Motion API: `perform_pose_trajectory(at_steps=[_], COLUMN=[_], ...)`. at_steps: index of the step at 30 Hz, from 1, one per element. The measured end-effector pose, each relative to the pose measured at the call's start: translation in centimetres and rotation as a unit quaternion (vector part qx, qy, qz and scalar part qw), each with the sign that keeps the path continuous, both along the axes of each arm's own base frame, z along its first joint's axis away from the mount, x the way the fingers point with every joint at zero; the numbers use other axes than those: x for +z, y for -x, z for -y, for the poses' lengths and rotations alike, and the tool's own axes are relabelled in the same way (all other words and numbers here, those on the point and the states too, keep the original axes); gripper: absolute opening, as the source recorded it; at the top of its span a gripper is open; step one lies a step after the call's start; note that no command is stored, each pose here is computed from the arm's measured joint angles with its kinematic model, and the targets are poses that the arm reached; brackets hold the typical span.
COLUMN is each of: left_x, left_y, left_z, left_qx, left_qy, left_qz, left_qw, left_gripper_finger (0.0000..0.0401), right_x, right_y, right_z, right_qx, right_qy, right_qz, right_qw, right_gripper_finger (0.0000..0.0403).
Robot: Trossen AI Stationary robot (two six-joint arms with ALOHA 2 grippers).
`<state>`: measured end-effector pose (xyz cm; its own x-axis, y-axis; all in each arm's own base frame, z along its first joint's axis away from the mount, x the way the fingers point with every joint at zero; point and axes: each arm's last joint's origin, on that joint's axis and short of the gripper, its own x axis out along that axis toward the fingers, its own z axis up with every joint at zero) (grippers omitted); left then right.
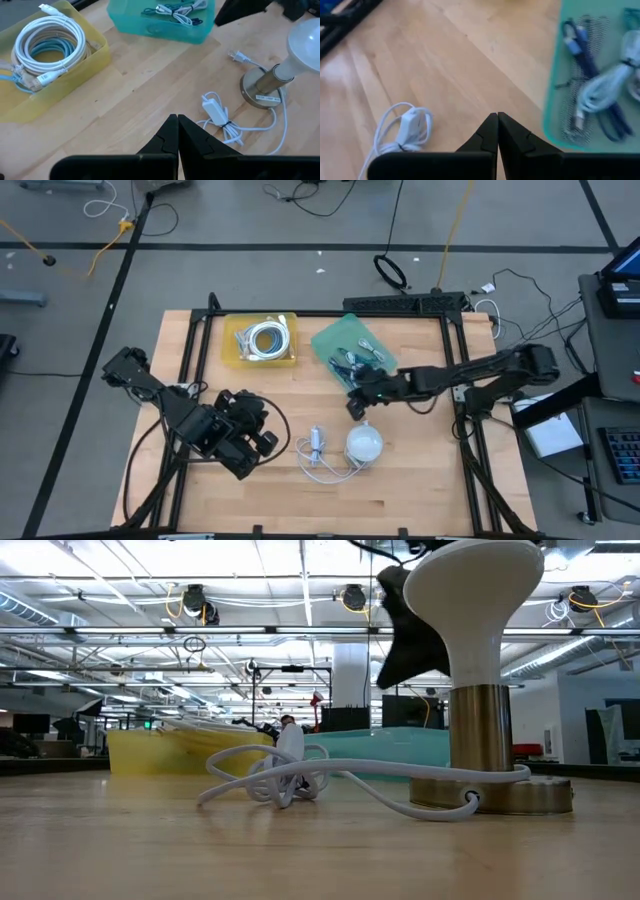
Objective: Pick & Place USB Port
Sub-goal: Adjust the green bin
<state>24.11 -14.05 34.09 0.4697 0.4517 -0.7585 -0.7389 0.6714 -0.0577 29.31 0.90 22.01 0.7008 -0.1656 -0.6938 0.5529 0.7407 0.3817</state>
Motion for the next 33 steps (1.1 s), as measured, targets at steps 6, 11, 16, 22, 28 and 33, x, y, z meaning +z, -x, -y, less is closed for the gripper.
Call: perform_pose_trajectory(at_steps=[6,11,16,22,28,33], left_x=[0.0,0.0,0.0,0.0,0.1,0.1], left_y=[0.0,0.1,0.3,0.7,0.8,0.7], left_z=[0.0,0.2,0.7,1.2,1.3,1.2], left_qx=[0.0,0.003,0.003,0.007,0.007,0.008], left_qy=[0.002,0.007,0.014,0.014,0.011,0.008], left_qz=[0.001,0.005,0.013,0.025,0.028,0.031], left_qw=[1.0,1.0,1.0,1.0,1.0,0.999], left_gripper_finger=[0.0001,0.0001,0.0001,0.0001,0.0001,0.0001], right_x=[-0.8,-2.8,-3.9,-4.1,-4.0,-4.1], right_y=[-3.3,-4.7,-4.7,-3.5,-2.6,-1.6], right_z=[-0.2,-0.3,-0.3,0.2,0.7,1.1], right_qx=[0.024,0.045,0.03,0.003,-0.014,-0.053], right_qy=[0.023,0.028,0.052,0.112,0.145,0.156], right_qz=[-0.03,-0.11,-0.156,-0.217,-0.256,-0.293], right_qw=[0.999,0.993,0.986,0.97,0.956,0.942], right_gripper_finger=[0.0,0.0,0.0,0.0,0.0,0.0])
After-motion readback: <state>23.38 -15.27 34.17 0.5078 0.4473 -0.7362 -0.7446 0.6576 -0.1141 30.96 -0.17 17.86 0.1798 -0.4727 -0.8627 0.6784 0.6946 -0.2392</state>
